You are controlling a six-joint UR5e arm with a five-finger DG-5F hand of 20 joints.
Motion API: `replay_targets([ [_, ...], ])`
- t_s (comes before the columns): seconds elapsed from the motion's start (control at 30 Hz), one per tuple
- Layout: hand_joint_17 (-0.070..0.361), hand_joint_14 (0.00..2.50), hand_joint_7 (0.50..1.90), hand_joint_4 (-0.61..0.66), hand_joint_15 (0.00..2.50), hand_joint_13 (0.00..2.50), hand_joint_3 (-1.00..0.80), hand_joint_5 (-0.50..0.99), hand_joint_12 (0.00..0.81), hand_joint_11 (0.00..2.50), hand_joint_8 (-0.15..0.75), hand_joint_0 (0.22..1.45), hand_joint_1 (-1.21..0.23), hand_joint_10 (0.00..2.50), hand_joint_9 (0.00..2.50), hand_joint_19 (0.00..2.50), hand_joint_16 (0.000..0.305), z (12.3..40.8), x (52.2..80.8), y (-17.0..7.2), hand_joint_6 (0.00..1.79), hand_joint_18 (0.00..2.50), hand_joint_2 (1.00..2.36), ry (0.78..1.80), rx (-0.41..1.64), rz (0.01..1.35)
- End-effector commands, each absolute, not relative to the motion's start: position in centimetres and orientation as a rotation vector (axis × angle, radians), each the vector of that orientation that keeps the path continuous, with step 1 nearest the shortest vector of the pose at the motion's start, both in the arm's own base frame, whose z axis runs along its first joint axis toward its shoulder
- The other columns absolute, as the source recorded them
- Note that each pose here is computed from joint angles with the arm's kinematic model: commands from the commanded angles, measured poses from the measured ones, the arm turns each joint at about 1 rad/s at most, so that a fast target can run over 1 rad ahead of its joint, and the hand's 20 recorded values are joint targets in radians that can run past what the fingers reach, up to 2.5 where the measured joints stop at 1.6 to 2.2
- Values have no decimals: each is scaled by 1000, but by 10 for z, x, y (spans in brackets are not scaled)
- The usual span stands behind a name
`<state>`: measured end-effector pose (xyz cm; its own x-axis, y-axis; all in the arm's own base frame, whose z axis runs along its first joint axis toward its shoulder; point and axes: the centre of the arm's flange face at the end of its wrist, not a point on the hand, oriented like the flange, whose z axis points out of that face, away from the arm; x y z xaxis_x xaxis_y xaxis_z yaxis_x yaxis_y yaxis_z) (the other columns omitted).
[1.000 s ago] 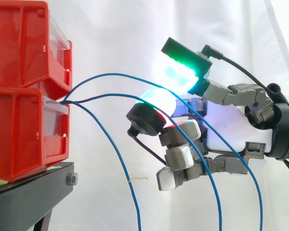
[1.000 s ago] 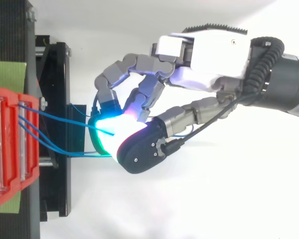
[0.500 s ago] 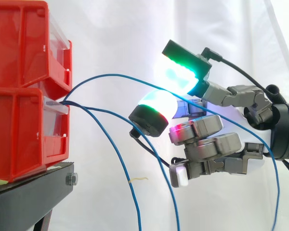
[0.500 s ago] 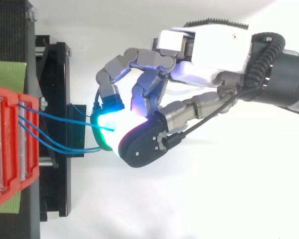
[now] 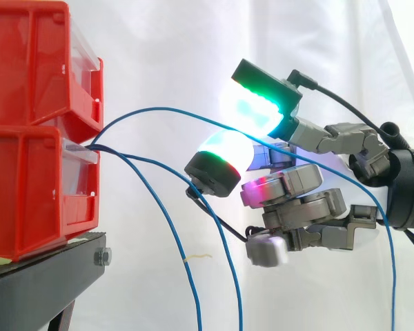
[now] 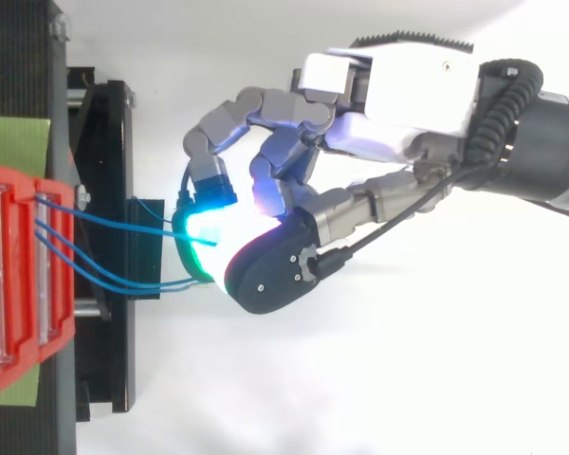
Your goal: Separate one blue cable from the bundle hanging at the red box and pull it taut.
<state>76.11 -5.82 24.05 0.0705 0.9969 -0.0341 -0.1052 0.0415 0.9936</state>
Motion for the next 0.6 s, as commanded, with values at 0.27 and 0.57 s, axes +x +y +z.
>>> replay_targets([
  [0.27,100,412,1248,69,1598,1342,-487,-210,335,1481,395,761,-716,85,920,1170,45,241,761,-58,955,1179,1001,1098,1135,1180],
  [0.57,99,25,1269,79,996,1361,-475,-208,353,1056,415,754,-713,15,866,982,44,240,762,-56,951,1169,1002,1101,1133,1184],
])
